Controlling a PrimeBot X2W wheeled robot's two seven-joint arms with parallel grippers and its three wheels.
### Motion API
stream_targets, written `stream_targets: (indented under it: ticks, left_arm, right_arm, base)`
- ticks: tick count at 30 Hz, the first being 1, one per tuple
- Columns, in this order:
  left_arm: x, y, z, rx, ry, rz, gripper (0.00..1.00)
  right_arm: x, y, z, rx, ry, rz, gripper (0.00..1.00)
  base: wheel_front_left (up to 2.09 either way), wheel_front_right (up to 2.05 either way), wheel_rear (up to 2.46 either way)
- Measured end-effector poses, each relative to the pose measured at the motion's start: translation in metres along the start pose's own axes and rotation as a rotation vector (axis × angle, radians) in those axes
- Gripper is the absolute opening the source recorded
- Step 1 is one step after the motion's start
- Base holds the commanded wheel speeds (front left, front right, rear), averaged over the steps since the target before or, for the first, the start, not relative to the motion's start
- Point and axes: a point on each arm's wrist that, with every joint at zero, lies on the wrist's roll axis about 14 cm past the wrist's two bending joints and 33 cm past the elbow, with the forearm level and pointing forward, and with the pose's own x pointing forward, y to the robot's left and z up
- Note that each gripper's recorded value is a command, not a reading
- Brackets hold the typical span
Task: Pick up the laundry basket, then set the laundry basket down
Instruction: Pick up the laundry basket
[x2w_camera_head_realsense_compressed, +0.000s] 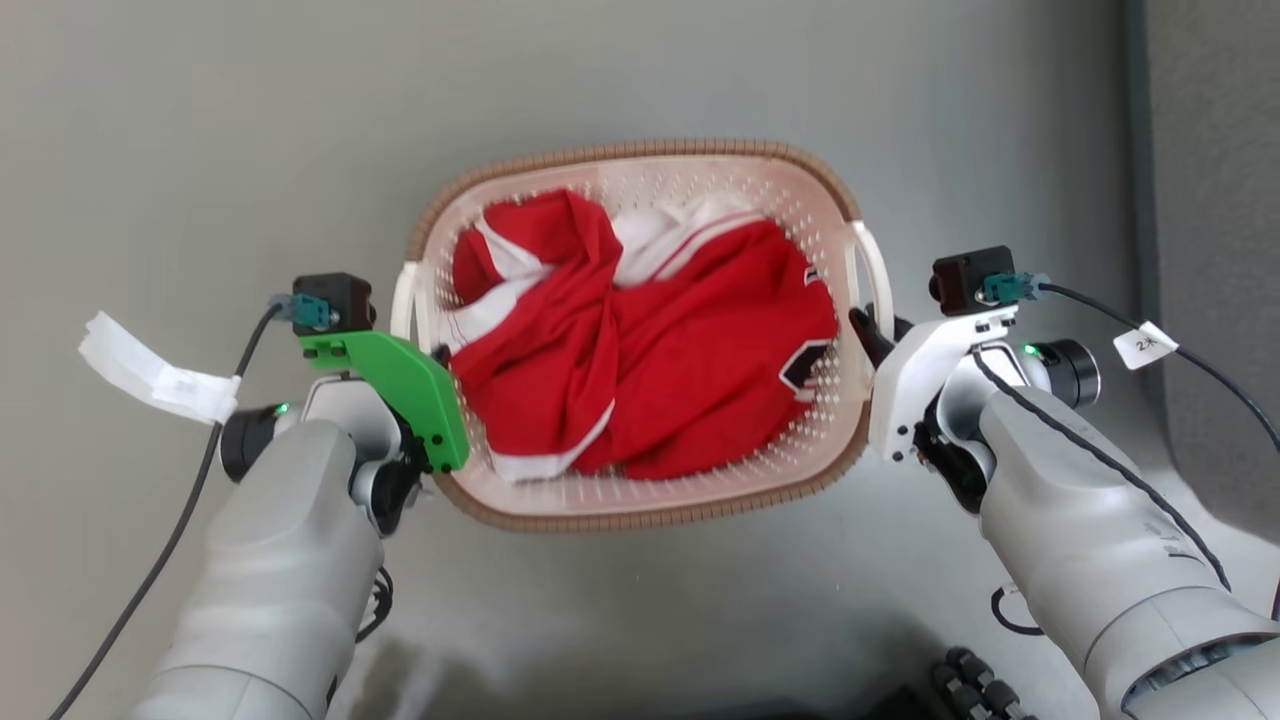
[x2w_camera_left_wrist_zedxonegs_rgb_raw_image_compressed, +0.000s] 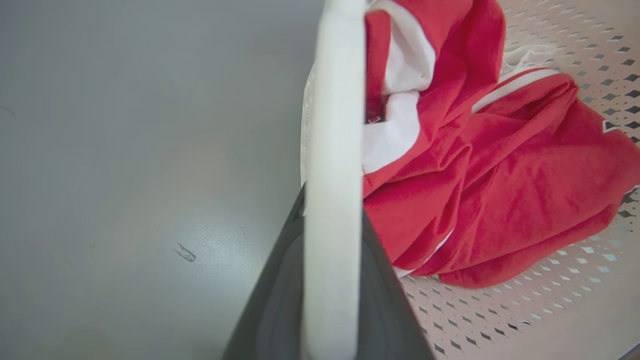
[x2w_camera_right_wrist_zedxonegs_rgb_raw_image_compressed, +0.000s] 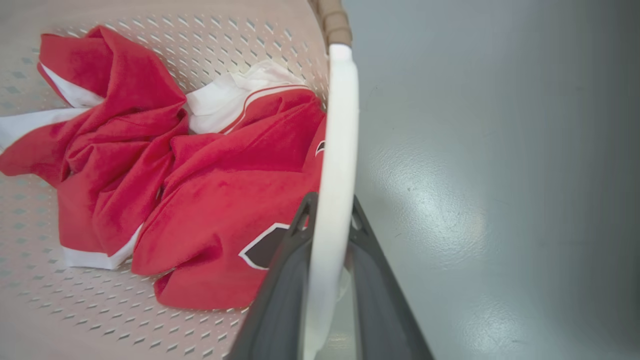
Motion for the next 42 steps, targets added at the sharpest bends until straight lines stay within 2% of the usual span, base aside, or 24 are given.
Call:
stream_targets:
  ticks: [18,42]
  left_arm:
    - [-0.064,-0.038,0.002,-0.017,0.039,-0.046,0.0]
    - [-0.133,-0.065,-0.002,-0.014,0.029,-0.063,0.0]
  right_arm:
    - [-0.062,0.012,0.01,0.063,0.066,-0.015,0.0]
    - [-0.128,0.04,0.035,0.088,0.003,0.03,0.0]
  base:
    - [0.0,0.0,0.0]
    - [0.0,0.0,0.0]
